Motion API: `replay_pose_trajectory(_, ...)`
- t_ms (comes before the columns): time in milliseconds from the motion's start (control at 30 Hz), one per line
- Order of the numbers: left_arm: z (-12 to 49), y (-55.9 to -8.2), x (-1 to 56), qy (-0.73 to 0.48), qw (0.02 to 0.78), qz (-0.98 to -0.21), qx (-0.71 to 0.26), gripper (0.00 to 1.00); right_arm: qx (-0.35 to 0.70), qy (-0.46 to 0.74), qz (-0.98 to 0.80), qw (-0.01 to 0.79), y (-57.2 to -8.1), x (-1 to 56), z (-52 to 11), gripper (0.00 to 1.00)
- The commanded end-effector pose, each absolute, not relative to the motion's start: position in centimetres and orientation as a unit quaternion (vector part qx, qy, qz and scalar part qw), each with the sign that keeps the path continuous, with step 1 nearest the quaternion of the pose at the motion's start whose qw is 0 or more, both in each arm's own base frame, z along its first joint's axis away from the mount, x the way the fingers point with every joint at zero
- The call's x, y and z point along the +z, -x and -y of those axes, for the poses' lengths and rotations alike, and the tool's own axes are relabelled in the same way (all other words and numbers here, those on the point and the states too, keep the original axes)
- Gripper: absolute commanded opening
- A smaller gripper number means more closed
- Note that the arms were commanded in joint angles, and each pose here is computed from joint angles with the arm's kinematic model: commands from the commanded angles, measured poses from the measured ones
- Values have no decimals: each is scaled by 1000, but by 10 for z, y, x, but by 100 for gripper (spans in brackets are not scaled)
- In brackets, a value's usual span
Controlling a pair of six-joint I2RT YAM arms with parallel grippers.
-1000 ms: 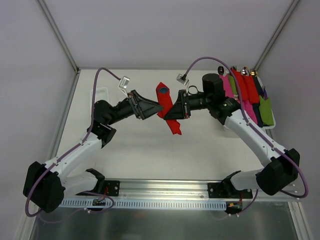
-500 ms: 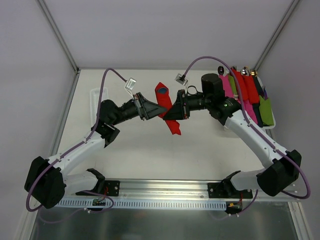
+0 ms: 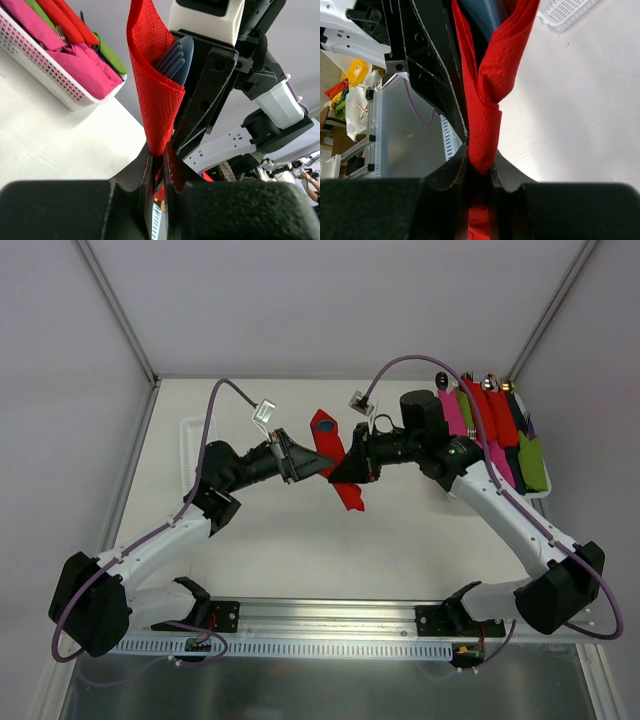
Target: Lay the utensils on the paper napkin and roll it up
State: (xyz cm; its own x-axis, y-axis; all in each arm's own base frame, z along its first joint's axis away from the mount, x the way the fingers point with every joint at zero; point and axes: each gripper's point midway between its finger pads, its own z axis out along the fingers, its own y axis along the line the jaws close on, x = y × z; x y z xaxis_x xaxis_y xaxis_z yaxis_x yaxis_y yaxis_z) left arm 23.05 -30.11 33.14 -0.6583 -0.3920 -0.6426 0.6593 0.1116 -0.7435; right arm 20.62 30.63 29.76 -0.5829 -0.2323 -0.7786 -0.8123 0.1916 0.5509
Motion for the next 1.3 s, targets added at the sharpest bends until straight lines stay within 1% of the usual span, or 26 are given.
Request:
replay_pose_trajectory(0, 285, -234, 375, -103, 472, -573, -662, 0, 499, 370, -741, 256, -189, 274, -289, 17)
replay_pose_trajectory(100, 284, -237, 377, -102, 475, -570, -662, 0, 497, 372, -745, 244, -181, 262, -283, 17)
replay_pose_trajectory(200, 284, -237, 379, -101, 478, -566, -663, 0, 496, 375, -746, 238, -173, 257, -278, 21)
replay_pose_trajectory(267, 283, -237, 380, -100, 480, -564, -665, 0, 494, 375, -749, 231, -170, 252, -276, 28)
replay_pose_trajectory(300, 283, -238, 379, -98, 480, -565, -664, 0, 494, 376, -750, 230, -169, 251, -275, 30)
replay_pose_trajectory(433, 282, -238, 379, -96, 481, -562, -666, 0, 493, 374, -752, 226, -168, 247, -272, 31)
replay_pose_trajectory(567, 280, -238, 379, -92, 485, -559, -666, 0, 500, 371, -752, 216, -164, 244, -271, 38)
replay_pose_trajectory(633, 276, -240, 381, -89, 488, -559, -665, 0, 502, 372, -751, 213, -163, 242, -268, 37)
replay_pose_trajectory(667, 275, -240, 382, -88, 490, -558, -664, 0, 503, 368, -755, 203, -160, 235, -266, 34)
replay_pose_trajectory(800, 270, -243, 384, -84, 497, -556, -661, 0, 511, 373, -753, 180, -147, 227, -258, 32)
replay_pose_trajectory(867, 270, -243, 385, -86, 497, -555, -662, 0, 510, 375, -756, 169, -140, 223, -254, 37)
replay_pose_trajectory(933, 271, -243, 384, -88, 494, -556, -663, 0, 511, 386, -747, 178, -138, 228, -250, 41)
replay_pose_trajectory(967, 272, -244, 383, -87, 493, -557, -663, 0, 510, 386, -748, 179, -137, 230, -248, 53)
replay_pose_trajectory(1000, 272, -245, 383, -87, 493, -557, -662, 0, 503, 388, -748, 195, -141, 234, -244, 59)
replay_pose_trajectory(1067, 273, -244, 382, -92, 489, -559, -664, 0, 496, 388, -745, 219, -151, 251, -242, 66)
replay_pose_trajectory(1167, 275, -242, 381, -99, 483, -559, -666, 0, 498, 382, -736, 252, -170, 277, -241, 66)
replay_pose_trajectory(1267, 277, -239, 382, -109, 477, -559, -669, 0, 510, 375, -728, 262, -184, 298, -245, 65)
